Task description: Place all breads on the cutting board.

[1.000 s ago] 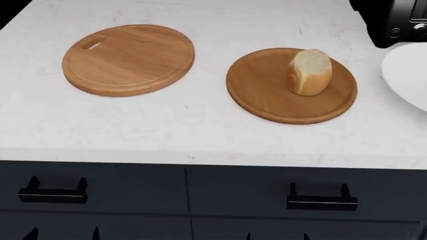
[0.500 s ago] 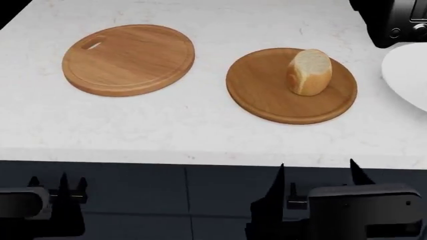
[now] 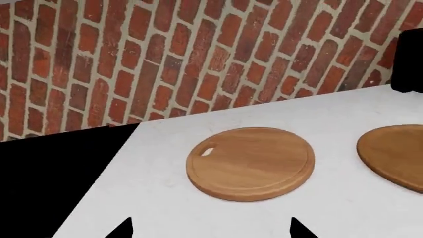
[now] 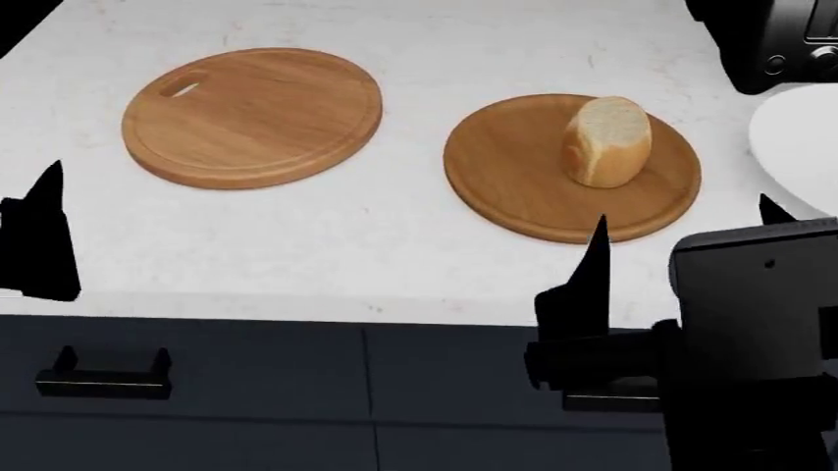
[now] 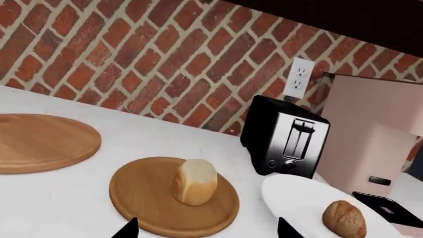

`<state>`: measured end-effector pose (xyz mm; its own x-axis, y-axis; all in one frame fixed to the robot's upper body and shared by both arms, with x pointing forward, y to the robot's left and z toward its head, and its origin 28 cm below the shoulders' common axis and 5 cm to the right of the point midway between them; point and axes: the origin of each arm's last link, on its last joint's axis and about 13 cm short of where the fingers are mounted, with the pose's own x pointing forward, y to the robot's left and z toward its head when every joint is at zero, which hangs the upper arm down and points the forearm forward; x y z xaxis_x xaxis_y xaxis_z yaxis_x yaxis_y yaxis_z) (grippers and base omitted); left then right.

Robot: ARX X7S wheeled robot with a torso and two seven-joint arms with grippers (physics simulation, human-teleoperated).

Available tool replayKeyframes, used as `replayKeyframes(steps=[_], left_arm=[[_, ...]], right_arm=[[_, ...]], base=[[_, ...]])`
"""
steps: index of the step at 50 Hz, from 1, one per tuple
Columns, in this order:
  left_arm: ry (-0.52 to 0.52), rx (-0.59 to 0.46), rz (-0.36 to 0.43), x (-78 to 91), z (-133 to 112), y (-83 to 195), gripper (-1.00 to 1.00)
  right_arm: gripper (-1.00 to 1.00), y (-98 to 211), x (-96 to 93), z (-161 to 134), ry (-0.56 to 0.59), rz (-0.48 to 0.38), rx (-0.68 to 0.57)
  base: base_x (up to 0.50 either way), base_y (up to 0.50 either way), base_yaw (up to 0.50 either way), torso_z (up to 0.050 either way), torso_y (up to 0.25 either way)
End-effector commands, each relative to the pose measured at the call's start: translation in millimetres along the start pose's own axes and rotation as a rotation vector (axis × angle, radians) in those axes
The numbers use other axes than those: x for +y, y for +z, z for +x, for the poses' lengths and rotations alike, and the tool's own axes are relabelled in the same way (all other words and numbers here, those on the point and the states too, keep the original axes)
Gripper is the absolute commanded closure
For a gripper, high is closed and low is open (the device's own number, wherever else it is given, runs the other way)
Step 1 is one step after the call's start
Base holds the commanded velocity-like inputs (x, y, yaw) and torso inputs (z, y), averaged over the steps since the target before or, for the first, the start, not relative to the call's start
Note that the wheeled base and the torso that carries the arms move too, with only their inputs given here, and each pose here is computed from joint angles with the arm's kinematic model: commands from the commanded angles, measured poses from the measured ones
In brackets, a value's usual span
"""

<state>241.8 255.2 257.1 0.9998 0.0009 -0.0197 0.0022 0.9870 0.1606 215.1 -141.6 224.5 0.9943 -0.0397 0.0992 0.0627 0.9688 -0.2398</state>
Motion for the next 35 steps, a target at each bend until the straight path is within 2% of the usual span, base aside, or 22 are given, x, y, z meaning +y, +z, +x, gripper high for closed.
replayKeyframes(steps=[1,3,6,11,23,35], left_arm=[[-0.026,-0.051,0.012,16.9,-14.6,47.3,-1.0],[-0.027,-0.066,0.011,16.6,-16.8,50.1,-1.0],[-0.027,-0.09,0.032,16.1,-17.6,51.0,-1.0],[-0.023,-0.086,0.019,17.0,-15.0,51.2,-1.0],[-0.031,-0.094,0.015,15.8,-16.1,52.5,-1.0],[-0.032,-0.105,0.005,16.3,-15.3,55.5,-1.0]], right_arm=[[-1.0,34.4,-8.2,-4.3,-0.043,0.032,-0.056],[-1.0,45.4,-7.3,-8.9,-0.083,0.034,-0.079],[-1.0,59.6,-2.2,-21.9,-0.015,0.023,-0.123],[-1.0,75.5,-3.2,-26.0,0.003,0.002,-0.148],[-1.0,98.7,-12.2,-8.2,0.033,-0.044,-0.154],[-1.0,98.8,-11.2,-1.1,0.064,-0.047,-0.118]], base=[[0.0,0.0,0.0,0.0,0.0],[0.0,0.0,0.0,0.0,0.0],[0.0,0.0,0.0,0.0,0.0],[0.03,0.0,0.0,0.0,0.0],[0.49,0.0,0.0,0.0,0.0],[0.5,0.0,0.0,0.0,0.0]])
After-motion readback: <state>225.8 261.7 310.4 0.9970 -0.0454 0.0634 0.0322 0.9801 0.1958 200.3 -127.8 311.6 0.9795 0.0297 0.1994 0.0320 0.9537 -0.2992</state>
